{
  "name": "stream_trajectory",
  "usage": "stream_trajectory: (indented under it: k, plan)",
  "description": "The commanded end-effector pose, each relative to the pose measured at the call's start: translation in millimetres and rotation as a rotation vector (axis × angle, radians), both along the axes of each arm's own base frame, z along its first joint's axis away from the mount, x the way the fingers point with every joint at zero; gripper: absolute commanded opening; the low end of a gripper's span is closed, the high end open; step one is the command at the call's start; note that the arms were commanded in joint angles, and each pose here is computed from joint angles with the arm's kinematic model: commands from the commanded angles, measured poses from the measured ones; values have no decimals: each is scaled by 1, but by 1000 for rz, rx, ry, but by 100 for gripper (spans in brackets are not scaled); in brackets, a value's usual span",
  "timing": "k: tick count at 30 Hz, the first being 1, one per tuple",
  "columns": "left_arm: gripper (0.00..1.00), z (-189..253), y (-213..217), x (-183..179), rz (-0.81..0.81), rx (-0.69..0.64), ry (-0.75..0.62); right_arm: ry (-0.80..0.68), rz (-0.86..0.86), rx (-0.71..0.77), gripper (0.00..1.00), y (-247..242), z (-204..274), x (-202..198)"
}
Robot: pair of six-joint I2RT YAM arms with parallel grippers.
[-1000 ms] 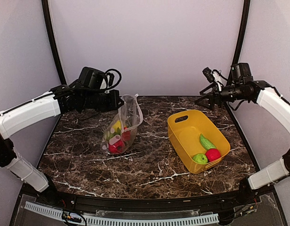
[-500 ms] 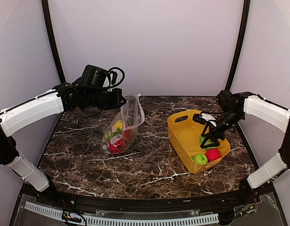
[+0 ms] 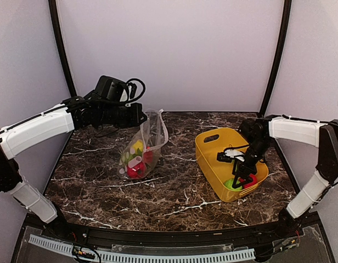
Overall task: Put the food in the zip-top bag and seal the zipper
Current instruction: Pick up the fake fruit from the bin.
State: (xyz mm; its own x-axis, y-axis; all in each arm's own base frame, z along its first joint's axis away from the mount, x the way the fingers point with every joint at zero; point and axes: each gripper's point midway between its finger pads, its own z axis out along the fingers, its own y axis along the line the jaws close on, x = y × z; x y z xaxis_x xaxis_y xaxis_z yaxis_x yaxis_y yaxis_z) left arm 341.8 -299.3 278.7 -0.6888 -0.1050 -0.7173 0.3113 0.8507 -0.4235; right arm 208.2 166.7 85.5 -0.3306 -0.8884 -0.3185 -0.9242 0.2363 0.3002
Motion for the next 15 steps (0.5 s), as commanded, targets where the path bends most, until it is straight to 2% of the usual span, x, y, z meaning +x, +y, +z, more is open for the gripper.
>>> stream_trajectory:
  k: [1, 5, 10, 15]
  plan:
    - [1, 9, 9, -3, 9, 2, -22, 39, 12, -27, 86, 0, -15, -6]
    - [1, 7, 9, -5, 6, -4, -14, 74, 9, -52, 82, 0, -27, -7]
    - [1, 9, 12, -8, 10, -5, -19, 85, -4, -66, 64, 1, -27, -3]
    - [1, 7, 13, -8, 12, -6, -18, 21, -13, -43, 57, 6, -2, 10]
